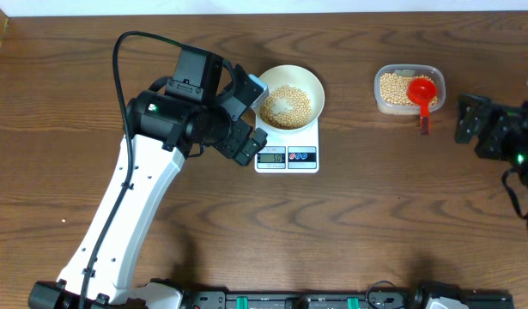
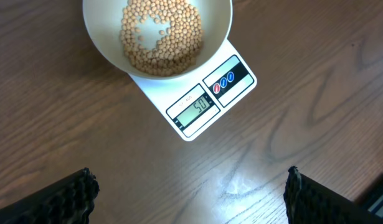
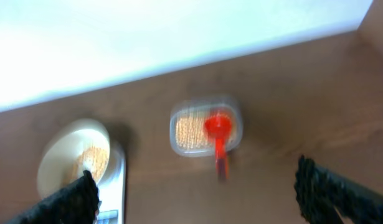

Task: Scoop item into bowl and weigh 50g on scale

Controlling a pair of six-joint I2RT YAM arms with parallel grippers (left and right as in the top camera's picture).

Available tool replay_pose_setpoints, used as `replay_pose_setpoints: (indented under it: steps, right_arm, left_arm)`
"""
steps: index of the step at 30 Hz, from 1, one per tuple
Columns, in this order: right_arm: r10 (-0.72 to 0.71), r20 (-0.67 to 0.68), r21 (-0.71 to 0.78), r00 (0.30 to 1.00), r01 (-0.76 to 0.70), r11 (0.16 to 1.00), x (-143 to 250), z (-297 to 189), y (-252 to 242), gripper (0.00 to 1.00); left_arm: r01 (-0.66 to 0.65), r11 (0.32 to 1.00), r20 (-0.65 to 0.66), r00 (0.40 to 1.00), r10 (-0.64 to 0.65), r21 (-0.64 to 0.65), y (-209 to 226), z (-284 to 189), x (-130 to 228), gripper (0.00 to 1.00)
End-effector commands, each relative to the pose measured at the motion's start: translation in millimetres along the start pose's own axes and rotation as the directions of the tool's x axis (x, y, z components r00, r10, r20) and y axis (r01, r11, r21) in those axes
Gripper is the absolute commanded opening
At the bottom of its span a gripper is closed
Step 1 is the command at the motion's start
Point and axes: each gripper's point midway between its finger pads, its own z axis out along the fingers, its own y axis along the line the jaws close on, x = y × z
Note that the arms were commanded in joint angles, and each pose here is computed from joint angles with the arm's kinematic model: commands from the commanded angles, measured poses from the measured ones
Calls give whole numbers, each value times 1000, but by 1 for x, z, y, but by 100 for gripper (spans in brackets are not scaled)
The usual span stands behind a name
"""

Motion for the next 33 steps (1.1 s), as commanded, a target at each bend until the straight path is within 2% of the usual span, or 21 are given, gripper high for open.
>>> replay_pose_setpoints:
  steps: [1,7,17,33]
  right_arm:
    - [-20,87,64,996,14,998,14,-12,-10,99]
    - [-50,293,45,955,38,998,38,-17,-12,99]
    - [-74,520,44,851,59,997,92,1,-16,99]
    - [-66,548,-1,834,79,997,157,32,-15,99]
  left_arm:
    - [-2,1000,10,1000,2,7,-1,-2,-5,98]
    - [-2,1000,9,1000,1,7,-1,-2,-4,98]
    - [-2,1000,9,1000,1,7,-1,-2,-4,98]
    - [-2,1000,10,1000,2,7,-1,-2,-5,98]
